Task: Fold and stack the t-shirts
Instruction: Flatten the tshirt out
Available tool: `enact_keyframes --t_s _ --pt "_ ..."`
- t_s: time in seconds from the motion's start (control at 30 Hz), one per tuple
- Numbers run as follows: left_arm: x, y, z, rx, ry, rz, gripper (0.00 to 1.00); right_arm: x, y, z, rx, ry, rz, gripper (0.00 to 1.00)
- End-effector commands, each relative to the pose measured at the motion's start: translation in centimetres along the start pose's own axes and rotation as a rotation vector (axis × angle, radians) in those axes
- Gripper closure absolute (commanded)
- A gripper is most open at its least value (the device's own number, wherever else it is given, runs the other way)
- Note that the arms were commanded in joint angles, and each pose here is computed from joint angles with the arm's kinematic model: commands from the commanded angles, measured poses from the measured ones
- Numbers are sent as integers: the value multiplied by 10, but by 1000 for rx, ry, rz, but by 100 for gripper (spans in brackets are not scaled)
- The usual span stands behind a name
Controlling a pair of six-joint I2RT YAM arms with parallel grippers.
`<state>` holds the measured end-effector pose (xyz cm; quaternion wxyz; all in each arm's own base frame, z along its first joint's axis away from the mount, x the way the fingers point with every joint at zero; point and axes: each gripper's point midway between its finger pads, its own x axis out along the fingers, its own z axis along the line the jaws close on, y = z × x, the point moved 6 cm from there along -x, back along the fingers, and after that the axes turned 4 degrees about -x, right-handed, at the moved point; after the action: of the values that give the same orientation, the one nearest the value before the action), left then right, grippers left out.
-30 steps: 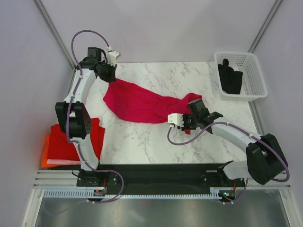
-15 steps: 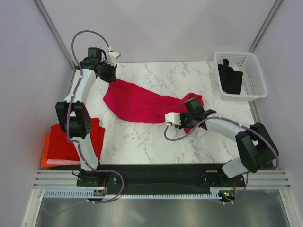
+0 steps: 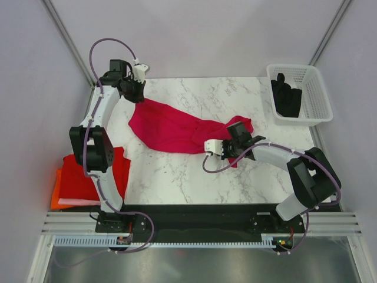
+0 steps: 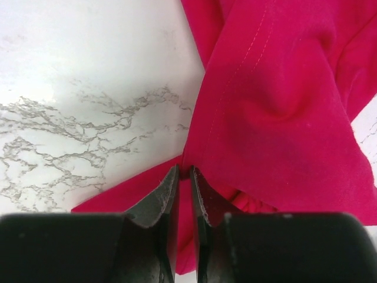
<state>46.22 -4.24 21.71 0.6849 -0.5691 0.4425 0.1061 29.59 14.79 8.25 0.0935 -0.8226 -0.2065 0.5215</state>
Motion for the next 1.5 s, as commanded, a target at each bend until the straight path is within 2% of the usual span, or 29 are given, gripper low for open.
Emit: enact_keyframes --t_s 0.0,0.03,0.07,0.1,0.3,0.43,0.5,0.7,0.87,1.07,1.47 --pt "-3 -14 3 -1 -23 -47 98 -4 -9 -15 -17 41 -18 87" --pt "-4 -14 4 -2 -25 -49 98 -5 -9 -16 -15 44 -14 89" --pt "-4 -15 3 1 -25 -51 98 -7 -9 -19 -12 57 -7 99" --pt "-5 -16 5 2 -28 -55 98 -11 -11 -23 -11 80 -7 100" --pt "-31 -38 2 28 -43 -124 98 -65 -37 -90 44 346 -19 100" --pt "-68 -62 2 56 -78 -215 98 -134 -57 -166 130 612 -60 100" --pt "-92 -76 -1 82 -102 -271 98 -158 -45 -189 220 716 -16 100" --pt "-153 -103 -19 125 -123 -414 98 -251 -31 -245 335 992 43 100" --pt "-209 -117 -38 162 -141 -537 98 -310 -36 -251 305 1117 59 100" --pt "-273 -126 -60 217 -187 -672 98 -385 -53 -235 278 1274 27 100" --pt "-400 -97 -112 340 -325 -900 98 -556 -91 -154 179 1608 -110 100"
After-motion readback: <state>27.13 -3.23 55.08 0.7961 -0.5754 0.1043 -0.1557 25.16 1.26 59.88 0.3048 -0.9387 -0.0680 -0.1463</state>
